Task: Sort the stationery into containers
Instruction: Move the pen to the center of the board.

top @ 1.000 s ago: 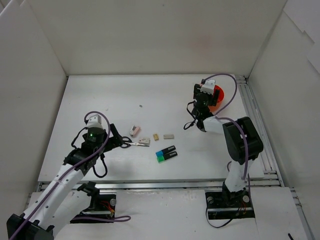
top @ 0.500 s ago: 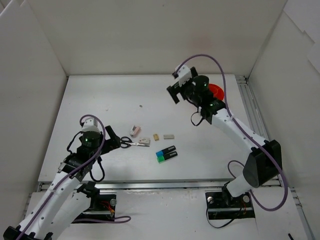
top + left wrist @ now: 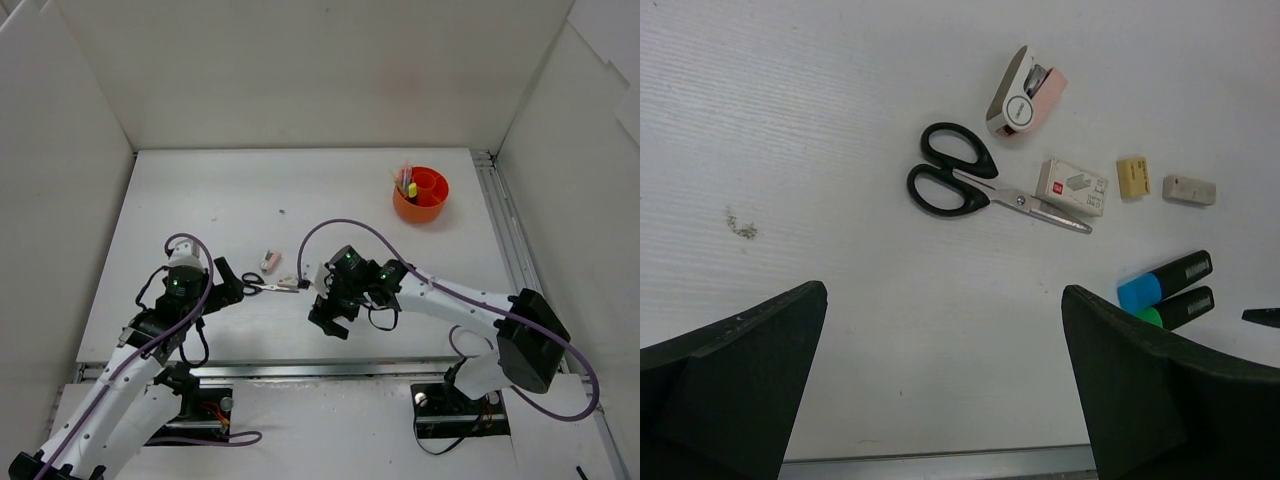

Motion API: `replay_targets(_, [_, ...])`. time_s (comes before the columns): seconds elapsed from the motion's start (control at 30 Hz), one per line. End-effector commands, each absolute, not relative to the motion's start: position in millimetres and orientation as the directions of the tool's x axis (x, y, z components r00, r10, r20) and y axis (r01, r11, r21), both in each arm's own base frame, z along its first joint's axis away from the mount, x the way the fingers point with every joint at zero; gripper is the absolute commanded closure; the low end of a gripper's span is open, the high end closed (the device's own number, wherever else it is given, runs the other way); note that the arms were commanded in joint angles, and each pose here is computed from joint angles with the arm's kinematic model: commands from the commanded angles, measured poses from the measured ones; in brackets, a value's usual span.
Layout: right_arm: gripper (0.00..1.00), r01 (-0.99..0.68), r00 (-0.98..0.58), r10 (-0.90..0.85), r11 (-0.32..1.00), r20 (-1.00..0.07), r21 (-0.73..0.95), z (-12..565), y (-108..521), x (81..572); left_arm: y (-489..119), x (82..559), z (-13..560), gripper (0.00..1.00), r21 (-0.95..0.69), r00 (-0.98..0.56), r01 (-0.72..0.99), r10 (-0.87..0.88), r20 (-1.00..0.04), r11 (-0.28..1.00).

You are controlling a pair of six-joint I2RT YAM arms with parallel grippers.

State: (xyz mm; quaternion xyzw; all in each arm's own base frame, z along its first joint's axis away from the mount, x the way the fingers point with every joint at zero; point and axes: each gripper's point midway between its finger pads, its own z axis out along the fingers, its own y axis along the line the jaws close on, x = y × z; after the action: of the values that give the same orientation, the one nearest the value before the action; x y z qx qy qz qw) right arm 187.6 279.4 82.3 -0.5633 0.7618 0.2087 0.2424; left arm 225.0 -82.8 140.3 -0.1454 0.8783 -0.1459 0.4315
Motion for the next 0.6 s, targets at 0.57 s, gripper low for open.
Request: replay_targets(0.57, [0.02,-0.954,-0.246,-0.854,0.297,-0.459,-0.041,48,286,191,-88,229,138,0.00,-0.392,-0.578,-0.087,-0.367,-0.729,0.916])
